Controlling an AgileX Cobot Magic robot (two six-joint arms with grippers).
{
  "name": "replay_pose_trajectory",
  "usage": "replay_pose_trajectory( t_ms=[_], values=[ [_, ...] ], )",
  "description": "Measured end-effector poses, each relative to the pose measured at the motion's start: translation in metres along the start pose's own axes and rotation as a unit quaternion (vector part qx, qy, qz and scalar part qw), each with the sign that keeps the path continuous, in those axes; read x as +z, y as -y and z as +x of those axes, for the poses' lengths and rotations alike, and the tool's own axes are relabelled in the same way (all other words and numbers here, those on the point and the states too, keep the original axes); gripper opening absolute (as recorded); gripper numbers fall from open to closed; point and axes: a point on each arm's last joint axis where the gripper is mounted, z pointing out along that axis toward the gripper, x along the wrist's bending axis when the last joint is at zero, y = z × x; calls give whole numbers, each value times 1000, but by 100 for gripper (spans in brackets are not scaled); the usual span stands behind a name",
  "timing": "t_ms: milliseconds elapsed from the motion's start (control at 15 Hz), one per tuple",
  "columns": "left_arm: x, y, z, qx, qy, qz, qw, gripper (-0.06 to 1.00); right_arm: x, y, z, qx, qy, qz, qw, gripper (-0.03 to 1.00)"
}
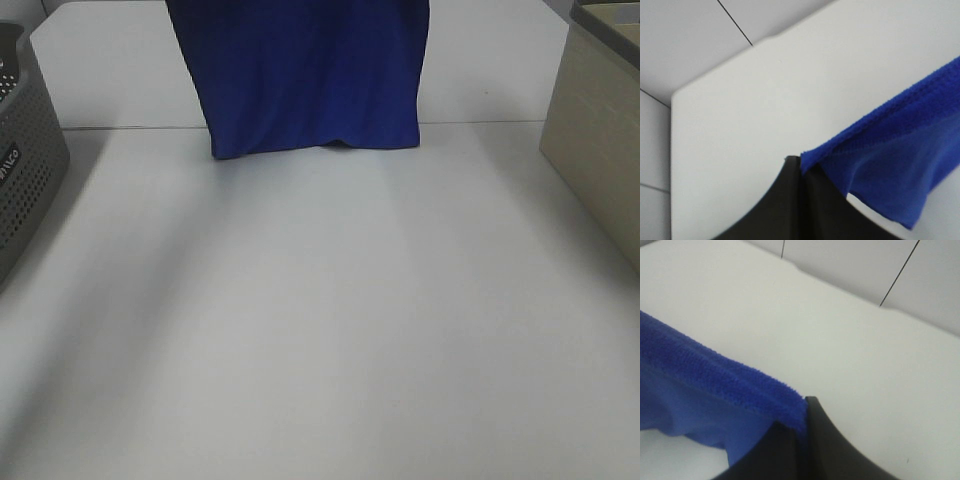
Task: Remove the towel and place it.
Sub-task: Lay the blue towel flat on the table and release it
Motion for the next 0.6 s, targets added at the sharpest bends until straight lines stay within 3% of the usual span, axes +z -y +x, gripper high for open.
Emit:
replay_pose_trajectory(
  t_ms=[67,267,600],
  values=[
    [0,7,-4,-6,23,36,999,0,0,8,3,3,-18,47,999,0],
    [0,10,-12,-34,66,55,996,0,-6,29,9,5,-57,163,985,0],
    [5,38,-28,-62,108,137,983,0,-16,35,10,24,-71,187,979,0]
  ],
)
